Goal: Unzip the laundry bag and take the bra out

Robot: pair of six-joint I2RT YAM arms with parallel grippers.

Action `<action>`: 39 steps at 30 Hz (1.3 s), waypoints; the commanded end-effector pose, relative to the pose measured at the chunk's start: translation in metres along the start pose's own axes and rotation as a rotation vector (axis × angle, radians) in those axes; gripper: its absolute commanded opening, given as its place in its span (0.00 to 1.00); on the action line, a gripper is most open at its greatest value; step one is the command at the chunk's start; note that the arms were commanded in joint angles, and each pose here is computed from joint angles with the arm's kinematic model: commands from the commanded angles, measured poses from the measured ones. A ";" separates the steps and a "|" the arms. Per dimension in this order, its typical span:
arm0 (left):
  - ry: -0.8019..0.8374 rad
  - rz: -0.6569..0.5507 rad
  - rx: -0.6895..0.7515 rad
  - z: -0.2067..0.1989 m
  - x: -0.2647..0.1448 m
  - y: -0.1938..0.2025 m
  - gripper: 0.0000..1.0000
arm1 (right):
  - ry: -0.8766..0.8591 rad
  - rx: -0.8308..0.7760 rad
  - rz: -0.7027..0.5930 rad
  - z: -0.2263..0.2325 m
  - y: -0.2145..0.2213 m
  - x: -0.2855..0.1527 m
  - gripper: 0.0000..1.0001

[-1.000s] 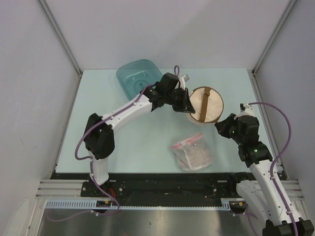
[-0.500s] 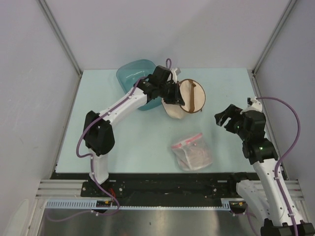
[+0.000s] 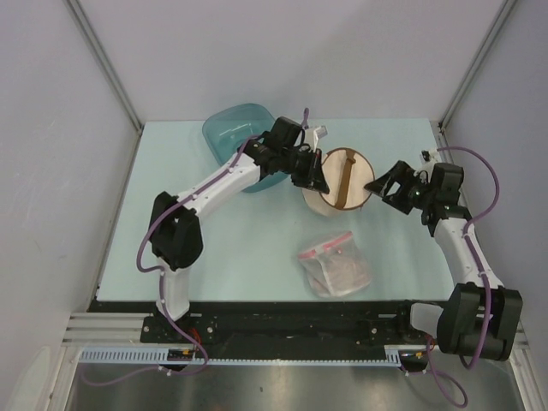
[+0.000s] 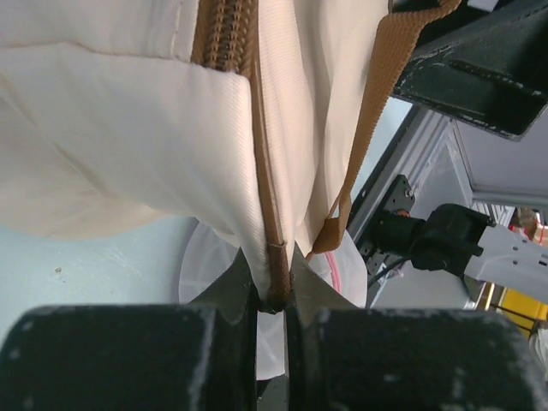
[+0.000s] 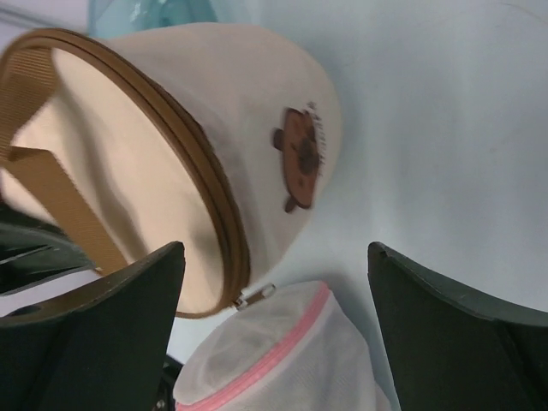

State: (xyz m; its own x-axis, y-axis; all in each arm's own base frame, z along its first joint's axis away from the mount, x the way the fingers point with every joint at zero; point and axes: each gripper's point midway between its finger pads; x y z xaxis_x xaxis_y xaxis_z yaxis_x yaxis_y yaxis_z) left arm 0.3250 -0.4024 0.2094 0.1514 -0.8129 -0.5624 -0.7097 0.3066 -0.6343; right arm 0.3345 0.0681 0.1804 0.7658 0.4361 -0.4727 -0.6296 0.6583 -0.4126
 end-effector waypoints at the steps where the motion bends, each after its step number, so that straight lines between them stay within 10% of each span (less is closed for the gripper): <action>1: 0.132 -0.004 0.138 -0.027 -0.009 -0.011 0.00 | -0.221 -0.069 0.016 0.044 -0.011 -0.001 0.90; 5: 0.149 0.008 0.171 -0.032 -0.007 -0.012 0.00 | -0.253 -0.073 0.010 0.051 -0.014 0.000 0.77; 10: 0.154 0.019 0.181 -0.033 -0.002 -0.018 0.00 | -0.186 -0.029 -0.008 0.039 -0.016 0.003 0.00; 12: 0.116 0.008 0.169 -0.025 0.003 -0.028 0.05 | -0.122 0.004 -0.028 0.028 -0.014 0.001 0.00; 13: 0.108 0.005 0.144 -0.023 0.005 -0.031 0.19 | -0.095 0.059 -0.030 0.021 -0.009 0.001 0.00; 14: 0.097 -0.011 0.137 -0.021 0.006 -0.040 0.56 | -0.061 0.097 -0.057 0.013 -0.008 0.000 0.00; 17: 0.018 -0.032 0.070 -0.007 0.005 -0.046 0.97 | -0.046 0.283 -0.158 0.003 -0.003 -0.010 0.00; 27: 0.052 -0.212 -0.401 0.013 -0.008 -0.015 1.00 | -0.037 0.642 -0.348 -0.021 0.003 -0.026 0.00; 39: -0.007 -0.241 -0.356 -0.020 0.012 -0.020 1.00 | -0.011 0.715 -0.342 -0.026 0.007 -0.017 0.00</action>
State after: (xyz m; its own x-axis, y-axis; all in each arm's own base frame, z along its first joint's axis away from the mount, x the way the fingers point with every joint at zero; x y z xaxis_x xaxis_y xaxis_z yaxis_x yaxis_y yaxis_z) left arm 0.3128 -0.4063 0.1749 0.2790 -0.8083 -0.5185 -0.9053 -0.0414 -0.4226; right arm 0.3092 0.0508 0.1683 0.9049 0.1628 -0.3933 -0.1586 0.9864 0.0434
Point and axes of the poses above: each gripper's point midway between its finger pads, its own x axis out along the fingers, its own z axis along the line the jaws close on, y = z × x, and after that the axes turned 11 degrees about x, right-handed
